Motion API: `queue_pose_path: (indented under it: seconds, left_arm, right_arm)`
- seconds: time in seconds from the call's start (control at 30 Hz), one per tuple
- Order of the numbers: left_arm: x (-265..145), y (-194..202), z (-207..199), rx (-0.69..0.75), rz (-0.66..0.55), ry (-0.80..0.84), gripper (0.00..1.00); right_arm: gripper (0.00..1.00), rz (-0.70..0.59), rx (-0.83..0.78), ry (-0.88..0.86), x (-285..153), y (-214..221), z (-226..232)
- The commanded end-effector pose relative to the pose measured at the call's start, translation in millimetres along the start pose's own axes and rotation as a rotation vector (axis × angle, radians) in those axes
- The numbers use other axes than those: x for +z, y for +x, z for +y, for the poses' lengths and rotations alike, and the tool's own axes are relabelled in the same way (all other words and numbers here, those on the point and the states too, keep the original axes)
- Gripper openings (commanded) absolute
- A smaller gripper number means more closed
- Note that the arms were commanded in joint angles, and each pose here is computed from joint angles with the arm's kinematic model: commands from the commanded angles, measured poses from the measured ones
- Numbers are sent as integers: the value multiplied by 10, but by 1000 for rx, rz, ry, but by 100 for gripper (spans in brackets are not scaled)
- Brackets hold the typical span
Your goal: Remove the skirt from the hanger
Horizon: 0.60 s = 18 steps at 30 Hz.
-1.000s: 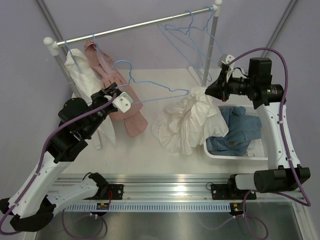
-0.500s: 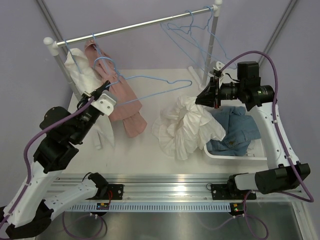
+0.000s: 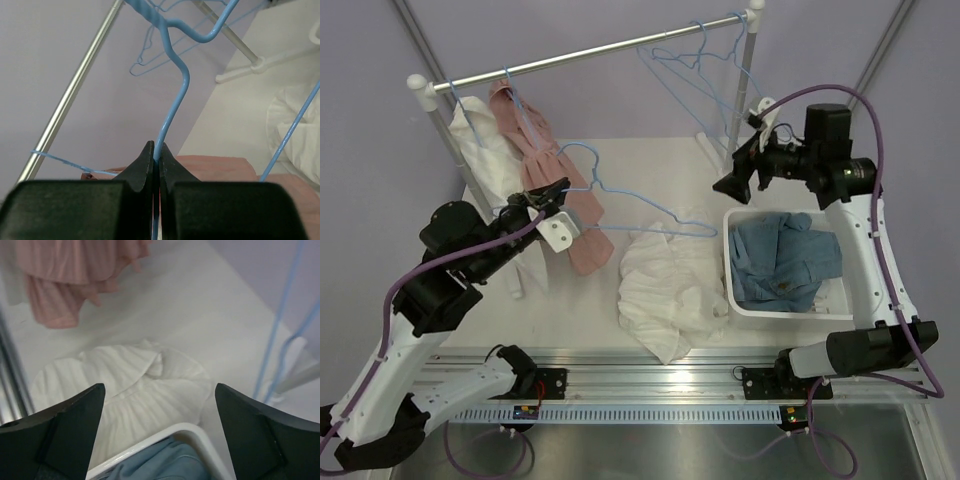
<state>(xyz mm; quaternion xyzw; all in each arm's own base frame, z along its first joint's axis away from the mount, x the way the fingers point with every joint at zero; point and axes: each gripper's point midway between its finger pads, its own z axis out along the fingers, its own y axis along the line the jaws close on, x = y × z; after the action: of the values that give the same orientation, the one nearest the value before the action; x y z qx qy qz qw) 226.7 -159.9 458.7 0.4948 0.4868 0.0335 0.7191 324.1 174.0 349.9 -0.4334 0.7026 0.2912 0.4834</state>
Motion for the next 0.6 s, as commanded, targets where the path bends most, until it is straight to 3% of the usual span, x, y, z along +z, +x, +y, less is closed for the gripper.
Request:
queue_pose_path:
  seconds: [0.0,0.1,0.23,0.3,0.43,0.57]
  left_arm:
    - [47,-107,-133,85,-41,124,0]
    - [140,-127,-267,88,-69,190,0]
    - [286,-90,-381,91,-62,254,0]
    - [306,-111,-382,92,-58,274,0]
    - [413,-158,-346,107,-78,270,0]
    - [512,-219,-362,105,-104,292,0]
  right_arm:
    - [100,-110,-81,225,-320,-568,-454]
    - [100,-150,-80,97,-367,-773,-203]
    - [100,-252,-56,-349,-469,-1021,648]
    - [99,-262,-79,-448,-504,-1087,984]
    - [99,-227,-167,-507,-442,-959,1456]
    - [99,-190,-172,-509,-298,-832,1523]
